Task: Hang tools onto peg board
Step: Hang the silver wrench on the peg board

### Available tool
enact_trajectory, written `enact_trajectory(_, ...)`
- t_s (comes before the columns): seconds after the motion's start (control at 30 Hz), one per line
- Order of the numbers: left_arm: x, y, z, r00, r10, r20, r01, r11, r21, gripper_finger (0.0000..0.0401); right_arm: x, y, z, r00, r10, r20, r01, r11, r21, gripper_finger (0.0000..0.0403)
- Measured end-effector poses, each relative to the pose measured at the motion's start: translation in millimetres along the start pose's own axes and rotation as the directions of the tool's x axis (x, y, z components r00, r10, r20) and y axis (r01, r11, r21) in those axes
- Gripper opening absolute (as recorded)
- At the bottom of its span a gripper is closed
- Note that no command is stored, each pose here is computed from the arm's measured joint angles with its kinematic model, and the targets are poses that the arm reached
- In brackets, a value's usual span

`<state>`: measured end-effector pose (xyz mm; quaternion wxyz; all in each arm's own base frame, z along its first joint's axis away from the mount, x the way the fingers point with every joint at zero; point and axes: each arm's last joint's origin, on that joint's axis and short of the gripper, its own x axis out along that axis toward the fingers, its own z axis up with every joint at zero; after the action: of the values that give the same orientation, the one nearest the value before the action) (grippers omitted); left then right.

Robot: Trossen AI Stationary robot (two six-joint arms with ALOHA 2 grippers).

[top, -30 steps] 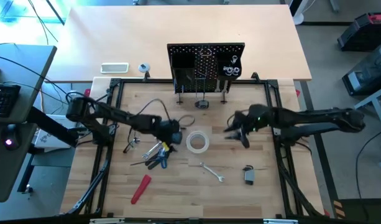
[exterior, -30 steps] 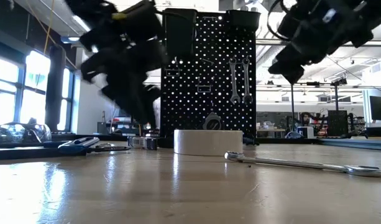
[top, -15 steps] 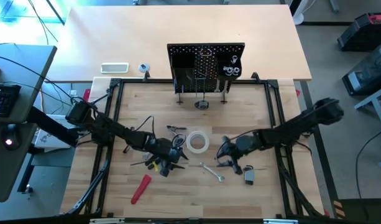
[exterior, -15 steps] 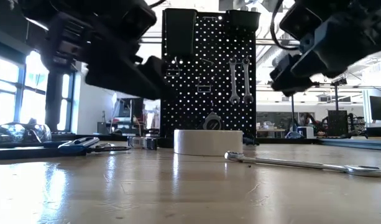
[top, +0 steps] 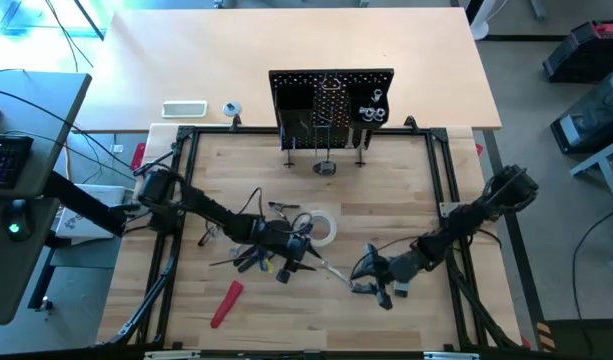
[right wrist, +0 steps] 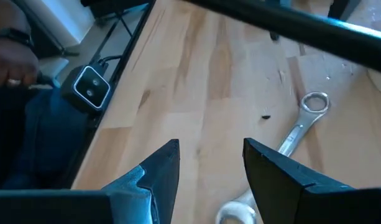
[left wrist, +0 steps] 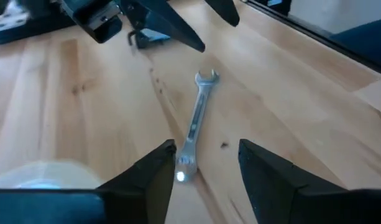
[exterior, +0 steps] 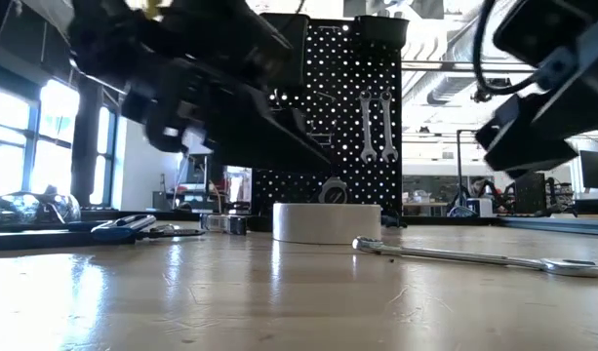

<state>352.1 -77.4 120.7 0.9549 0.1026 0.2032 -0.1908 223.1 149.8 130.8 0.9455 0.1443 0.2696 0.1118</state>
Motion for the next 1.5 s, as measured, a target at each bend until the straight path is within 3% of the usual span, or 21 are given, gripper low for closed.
enact_trajectory(0.13,18.6,4.6,-6.1,0.998,-0.017,-0.064,0.020,0.998,0.051,0.0141,-3.6,10.3,-6.2,1.000,-0.024,0.020,0.024,0.999,0.031,0.0171)
enact_trajectory(0.3,35.3,10.0,-14.1,0.990,-0.073,-0.117,0.079,0.996,0.042,0.0121,-6.3,15.8,-10.7,0.997,-0.060,0.039,0.058,0.997,0.049,0.0171)
enact_trajectory(0.67,32.9,13.3,-1.6,0.993,-0.103,-0.062,0.107,0.991,0.075,0.0097,-7.0,15.6,-13.4,0.995,-0.091,0.031,0.090,0.995,0.036,0.0171)
enact_trajectory(1.1,30.3,26.9,-4.9,0.994,-0.095,-0.061,0.098,0.993,0.059,0.0067,-7.1,13.9,-15.8,0.994,-0.108,0.008,0.108,0.994,0.030,0.0171)
enact_trajectory(1.5,37.7,25.3,-7.4,0.993,-0.080,-0.081,0.090,0.988,0.124,0.0035,-7.2,12.8,-15.8,0.991,-0.134,0.019,0.133,0.991,0.028,0.0171)
